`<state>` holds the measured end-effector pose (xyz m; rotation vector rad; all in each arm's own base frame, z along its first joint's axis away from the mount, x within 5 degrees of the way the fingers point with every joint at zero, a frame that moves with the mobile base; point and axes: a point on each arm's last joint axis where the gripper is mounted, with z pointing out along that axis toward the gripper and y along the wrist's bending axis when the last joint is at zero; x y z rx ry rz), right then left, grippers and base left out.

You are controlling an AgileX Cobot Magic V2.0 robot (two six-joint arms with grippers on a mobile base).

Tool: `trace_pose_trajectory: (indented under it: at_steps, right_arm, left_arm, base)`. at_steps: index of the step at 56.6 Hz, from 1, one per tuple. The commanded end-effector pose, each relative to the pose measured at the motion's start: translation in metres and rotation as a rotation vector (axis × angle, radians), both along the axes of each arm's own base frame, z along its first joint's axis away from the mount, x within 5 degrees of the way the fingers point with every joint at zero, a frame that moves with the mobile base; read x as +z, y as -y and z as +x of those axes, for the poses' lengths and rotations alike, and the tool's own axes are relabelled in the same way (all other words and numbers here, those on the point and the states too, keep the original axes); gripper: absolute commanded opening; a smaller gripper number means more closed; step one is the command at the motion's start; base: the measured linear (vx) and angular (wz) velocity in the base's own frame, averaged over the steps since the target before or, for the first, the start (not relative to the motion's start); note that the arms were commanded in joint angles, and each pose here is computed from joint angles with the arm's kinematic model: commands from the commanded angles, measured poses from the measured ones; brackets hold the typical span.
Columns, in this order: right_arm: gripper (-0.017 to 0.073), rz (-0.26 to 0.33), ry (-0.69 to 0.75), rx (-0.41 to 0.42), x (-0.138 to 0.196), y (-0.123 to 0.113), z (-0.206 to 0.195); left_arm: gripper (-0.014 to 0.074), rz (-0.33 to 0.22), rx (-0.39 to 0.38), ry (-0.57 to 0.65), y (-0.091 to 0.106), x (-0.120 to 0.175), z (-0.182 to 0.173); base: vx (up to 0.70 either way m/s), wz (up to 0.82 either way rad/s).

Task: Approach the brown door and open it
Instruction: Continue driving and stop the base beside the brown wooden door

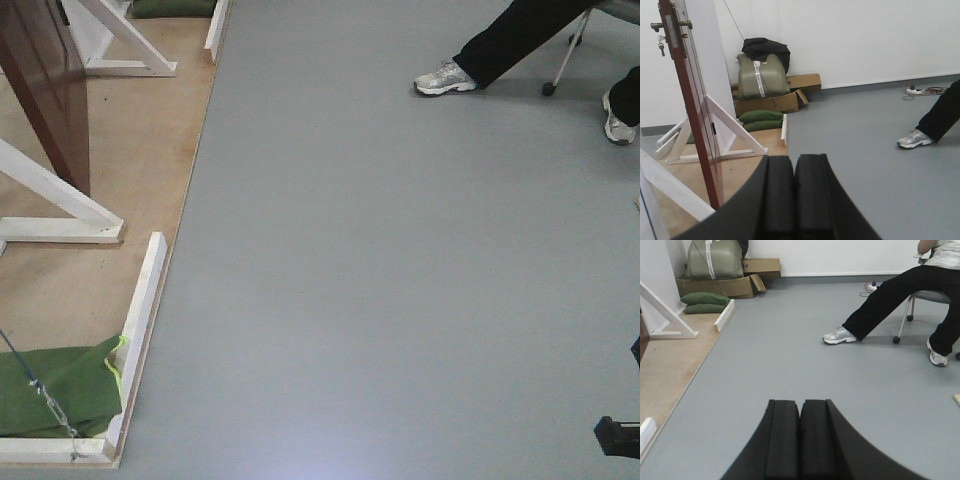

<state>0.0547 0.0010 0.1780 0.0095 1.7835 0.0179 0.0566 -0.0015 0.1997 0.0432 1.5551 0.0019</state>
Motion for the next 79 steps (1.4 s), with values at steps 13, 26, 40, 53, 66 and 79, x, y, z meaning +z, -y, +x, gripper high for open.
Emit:
trace_pose_trajectory:
  at_steps: [13, 26, 40, 53, 66, 79]
  right_arm:
    - [0.0000, -0.007, 0.087, -0.009, 0.0057, 0.0007, 0.0007]
    - [0.0000, -0.007, 0.086, -0.009, 0.0056, 0.0007, 0.0007]
    - [0.0000, -0.007, 0.086, -0.009, 0.0056, 0.0007, 0.0007]
    - [0.0000, -0.007, 0.086, -0.009, 0.0056, 0.0007, 0.0007]
    - [0.0000, -0.007, 0.086, -0.009, 0.0056, 0.0007, 0.0007]
    - [0.0000, -0.007, 0.086, -0.009, 0.0056, 0.0007, 0.0007]
  left_arm:
    - [-0.0004, -0.013, -0.001, 0.107, -0.0001, 0.0134, -0.0026]
    - [-0.0004, -0.013, -0.001, 0.107, -0.0001, 0.0136, -0.0026]
    - [-0.0004, -0.013, -0.001, 0.107, -0.0001, 0.0136, -0.0026]
    - [-0.0004, -0.013, -0.001, 0.107, -0.0001, 0.0136, -0.0026]
    - [-0.0004, -0.013, -0.001, 0.107, -0.0001, 0.0136, -0.0026]
    - [-0.0004, -0.013, -0.001, 0.107, -0.0001, 0.0136, -0.0026]
  base:
    - [0.42, 0.01]
    - [0.40, -0.01]
    - [0.39, -0.01]
    - [0.38, -0.01]
    - [0.36, -0.02]
    - [0.35, -0.03]
